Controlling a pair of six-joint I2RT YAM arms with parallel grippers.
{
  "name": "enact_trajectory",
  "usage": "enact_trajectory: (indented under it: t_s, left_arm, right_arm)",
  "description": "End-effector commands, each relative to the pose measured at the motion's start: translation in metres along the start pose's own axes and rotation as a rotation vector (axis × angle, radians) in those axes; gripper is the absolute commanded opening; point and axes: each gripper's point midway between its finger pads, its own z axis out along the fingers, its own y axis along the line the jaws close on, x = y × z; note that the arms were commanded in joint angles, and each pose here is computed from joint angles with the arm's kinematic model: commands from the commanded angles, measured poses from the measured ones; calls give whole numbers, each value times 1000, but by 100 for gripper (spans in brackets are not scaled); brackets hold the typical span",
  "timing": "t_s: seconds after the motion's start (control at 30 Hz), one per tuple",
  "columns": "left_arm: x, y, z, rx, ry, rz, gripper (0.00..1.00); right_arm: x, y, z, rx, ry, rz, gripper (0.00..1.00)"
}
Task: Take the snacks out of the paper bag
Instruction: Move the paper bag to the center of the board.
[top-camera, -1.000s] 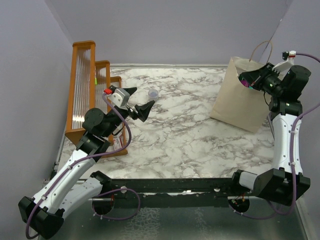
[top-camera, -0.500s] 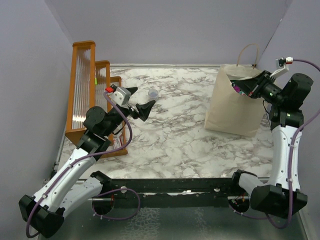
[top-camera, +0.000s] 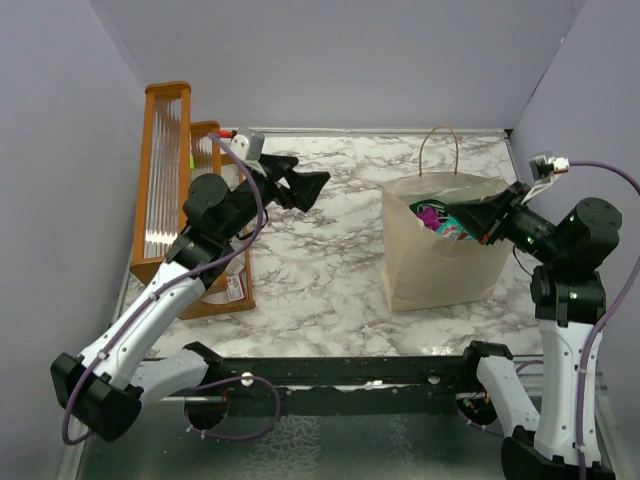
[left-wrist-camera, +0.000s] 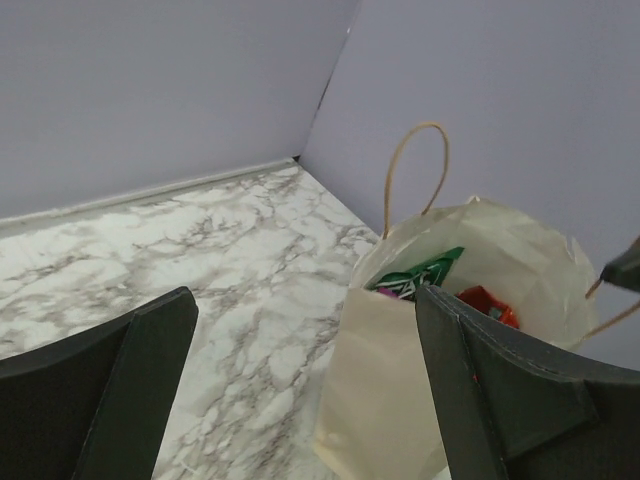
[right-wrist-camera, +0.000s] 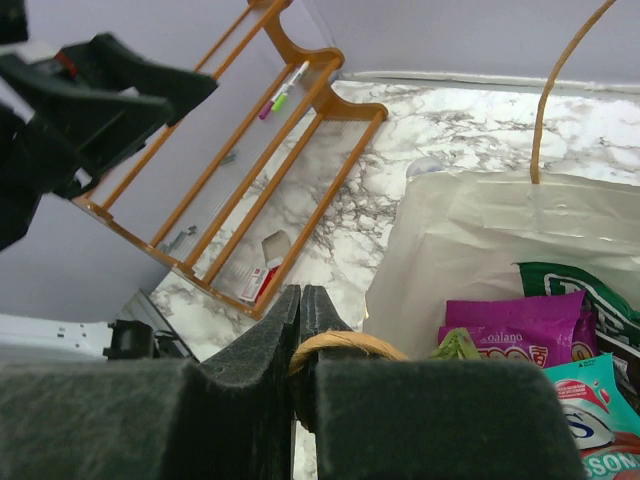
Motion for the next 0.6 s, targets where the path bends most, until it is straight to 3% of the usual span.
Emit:
enact_trajectory:
  t_s: [0.0,0.47,0.57]
  left_arm:
    - [22,-15,38,50,114,-157,97]
    - [65,-105,158,331,202,-80,99]
    - [81,-105,183,306,230,-94,99]
  right_arm:
    - [13,-10,-2,62,-18,-30,4]
    - [23,-11,-22,200,-29,-67,6]
    - [23,-8,-23,198,-28,-74,7]
